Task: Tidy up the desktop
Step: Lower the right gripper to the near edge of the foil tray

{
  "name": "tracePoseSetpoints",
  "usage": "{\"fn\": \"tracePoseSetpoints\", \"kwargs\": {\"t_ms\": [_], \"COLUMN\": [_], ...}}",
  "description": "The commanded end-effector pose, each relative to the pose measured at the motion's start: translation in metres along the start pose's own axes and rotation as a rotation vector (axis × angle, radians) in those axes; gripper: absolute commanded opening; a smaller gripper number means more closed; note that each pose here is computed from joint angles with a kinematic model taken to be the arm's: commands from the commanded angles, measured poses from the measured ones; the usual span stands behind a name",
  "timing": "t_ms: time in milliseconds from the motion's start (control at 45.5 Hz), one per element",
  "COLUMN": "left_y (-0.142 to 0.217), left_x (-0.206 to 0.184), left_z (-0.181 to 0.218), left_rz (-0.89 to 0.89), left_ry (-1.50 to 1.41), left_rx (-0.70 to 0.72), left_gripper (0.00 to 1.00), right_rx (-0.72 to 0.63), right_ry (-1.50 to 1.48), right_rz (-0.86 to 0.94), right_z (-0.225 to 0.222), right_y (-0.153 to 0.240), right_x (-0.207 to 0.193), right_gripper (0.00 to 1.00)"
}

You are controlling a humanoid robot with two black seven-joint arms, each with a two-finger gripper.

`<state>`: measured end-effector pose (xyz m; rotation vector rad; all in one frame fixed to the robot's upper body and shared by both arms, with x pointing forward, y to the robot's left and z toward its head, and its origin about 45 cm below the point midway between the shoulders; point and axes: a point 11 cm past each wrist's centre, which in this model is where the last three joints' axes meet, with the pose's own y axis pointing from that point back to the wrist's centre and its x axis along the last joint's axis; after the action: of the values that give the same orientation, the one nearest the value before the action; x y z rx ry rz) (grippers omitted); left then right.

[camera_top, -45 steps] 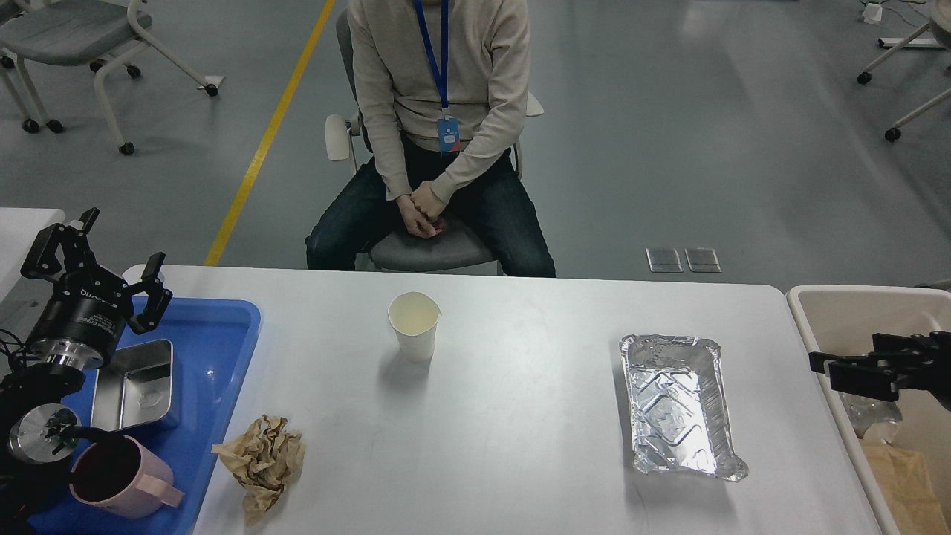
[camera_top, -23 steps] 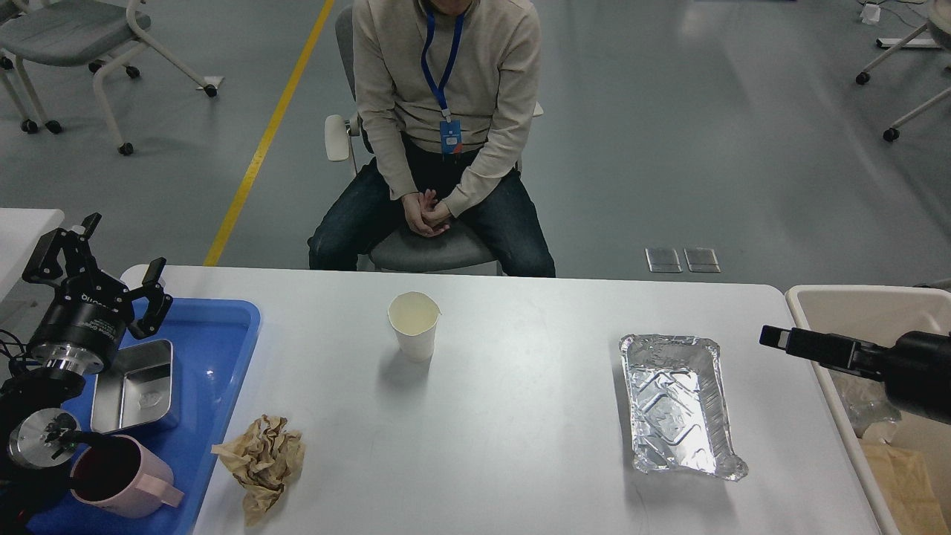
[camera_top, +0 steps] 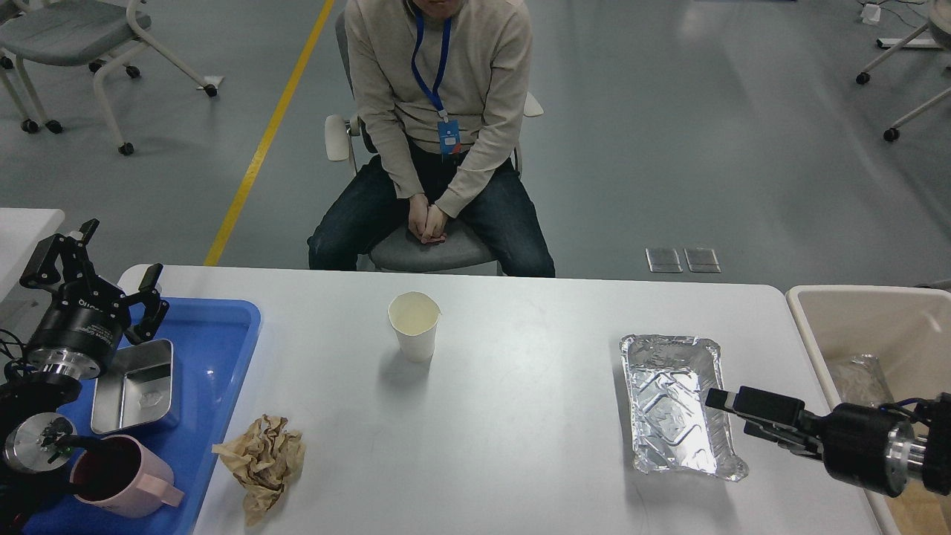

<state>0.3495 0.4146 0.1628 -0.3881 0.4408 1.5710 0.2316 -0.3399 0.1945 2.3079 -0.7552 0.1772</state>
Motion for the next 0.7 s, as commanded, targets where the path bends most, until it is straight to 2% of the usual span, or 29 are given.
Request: {"fn": "tracePoseSetpoints", "kwargs": {"t_ms": [0,330,682], "left_y": [0.000,0.000,0.001], "left_x": [0.004,0.004,0.005], "left_z": [0.001,0.000,-0.001], "left_rz": [0.010,0.011,0.012], "left_ry": [-0.005,-0.003,-0.005], "left_rx": [-0.001,0.000,0.003], "left_gripper": [0.96,0.96,0.96], "right_rx": [0.014,0.034,0.040], "right_ry": [-0.058,-0.178,-0.344], "right_rz": [-0.026,-0.072,-0.032], "right_z": [0.007,0.019,0.042], "right_y": [-0.008,-0.021,-0.050], "right_x": [-0.020,-0.061,-0.089], "right_gripper": [1.00,1.00,1.00]}}
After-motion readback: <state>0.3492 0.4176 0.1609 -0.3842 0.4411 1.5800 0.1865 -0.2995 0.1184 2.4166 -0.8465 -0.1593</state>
